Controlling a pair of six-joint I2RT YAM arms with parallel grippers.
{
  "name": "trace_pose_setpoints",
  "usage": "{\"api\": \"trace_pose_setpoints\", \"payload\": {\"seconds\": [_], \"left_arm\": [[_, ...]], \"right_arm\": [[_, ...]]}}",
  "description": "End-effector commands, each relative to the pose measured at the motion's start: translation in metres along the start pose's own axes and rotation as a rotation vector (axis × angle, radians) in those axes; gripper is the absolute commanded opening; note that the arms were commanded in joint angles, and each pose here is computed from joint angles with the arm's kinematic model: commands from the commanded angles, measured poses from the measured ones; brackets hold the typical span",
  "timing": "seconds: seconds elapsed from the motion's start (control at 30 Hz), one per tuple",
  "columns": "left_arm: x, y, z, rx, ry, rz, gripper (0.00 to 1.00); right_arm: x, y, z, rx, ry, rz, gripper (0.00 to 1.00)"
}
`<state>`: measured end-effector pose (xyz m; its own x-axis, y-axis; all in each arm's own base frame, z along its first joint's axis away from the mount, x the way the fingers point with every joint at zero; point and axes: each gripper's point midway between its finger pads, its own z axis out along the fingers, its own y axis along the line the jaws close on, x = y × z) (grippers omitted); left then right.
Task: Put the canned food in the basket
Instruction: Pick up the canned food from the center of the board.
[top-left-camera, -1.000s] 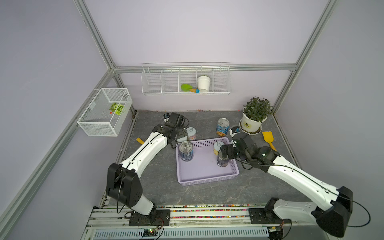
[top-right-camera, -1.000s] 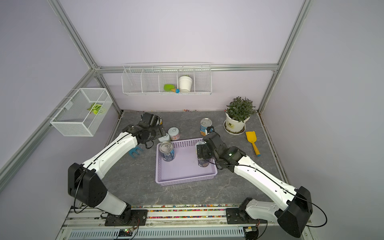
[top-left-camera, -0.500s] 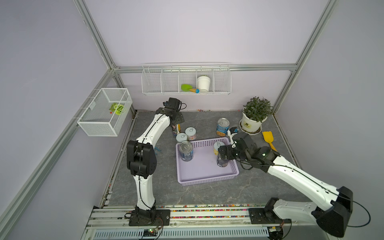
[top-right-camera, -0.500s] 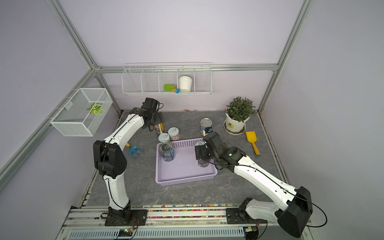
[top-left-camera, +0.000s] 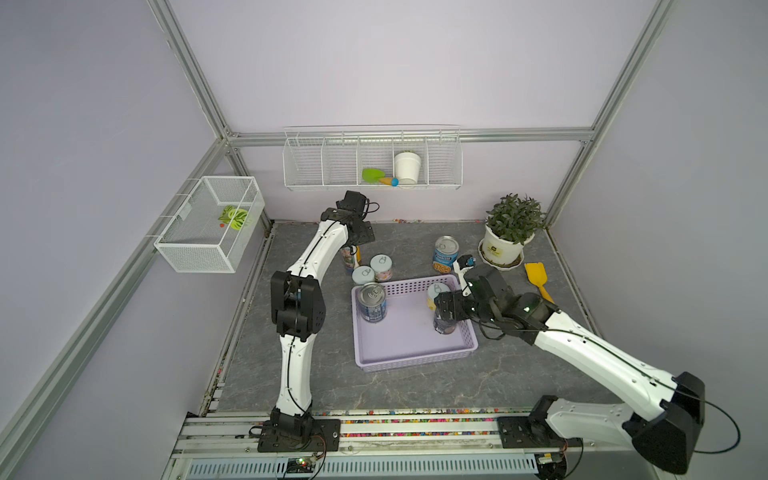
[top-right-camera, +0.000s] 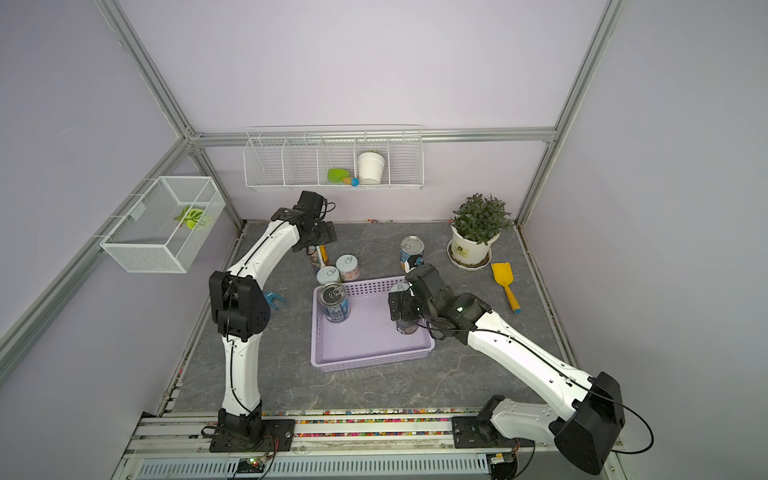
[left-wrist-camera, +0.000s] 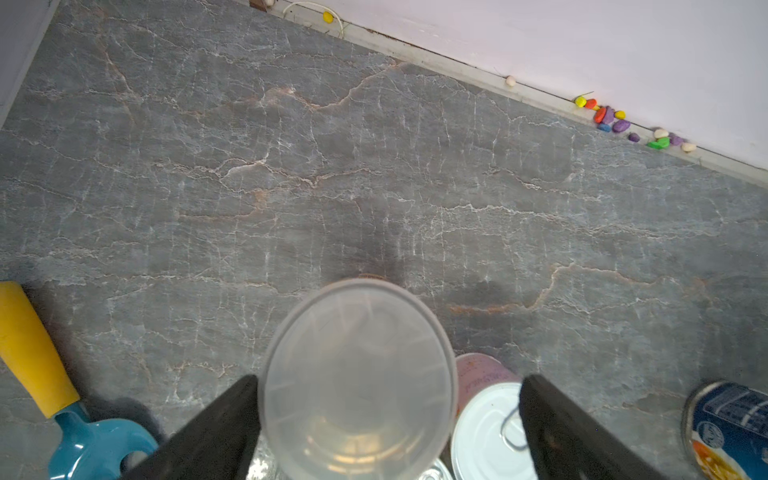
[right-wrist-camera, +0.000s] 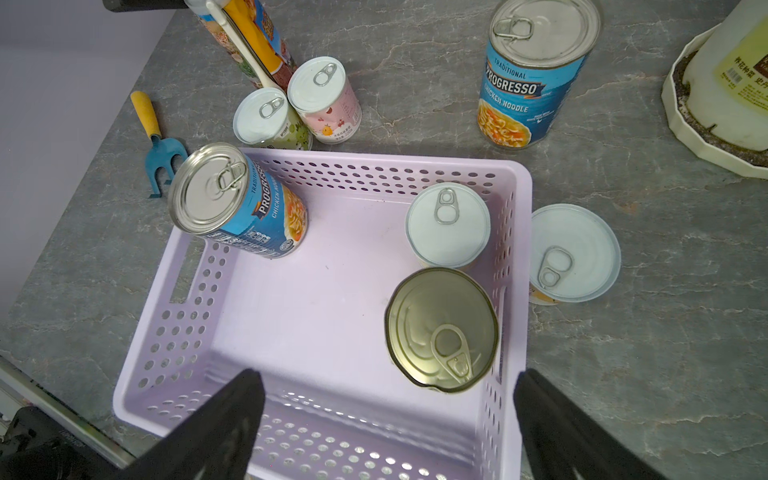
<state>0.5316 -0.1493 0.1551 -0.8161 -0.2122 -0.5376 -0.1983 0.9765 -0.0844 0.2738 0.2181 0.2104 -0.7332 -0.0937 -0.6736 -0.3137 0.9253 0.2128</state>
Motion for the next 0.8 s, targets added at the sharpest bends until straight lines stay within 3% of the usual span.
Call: {"api": "trace_pose_setpoints", "payload": {"seconds": [0.0, 0.3, 0.43, 0.77], "left_arm": [[0.003, 0.007, 0.008, -0.044, 0.025, 0.018, 1.0], [-0.002, 0.012, 0.018, -0.068, 0.014, 0.017, 1.0], [-0.005, 0.016, 0.023, -0.076, 0.008, 0.02, 0.95], [-0.003, 0.017, 0.022, -0.062, 0.028, 0.01, 0.68]], "right_arm": [[0.002, 0.0, 0.003, -0.003, 0.006, 0.009, 0.98], [0.003, 0.0, 0.003, -0.002, 0.011, 0.006, 0.98], [0.004, 0.0, 0.005, -0.001, 0.016, 0.005, 0.98], [0.005, 0.001, 0.008, -0.001, 0.027, 0.004, 0.98]]}}
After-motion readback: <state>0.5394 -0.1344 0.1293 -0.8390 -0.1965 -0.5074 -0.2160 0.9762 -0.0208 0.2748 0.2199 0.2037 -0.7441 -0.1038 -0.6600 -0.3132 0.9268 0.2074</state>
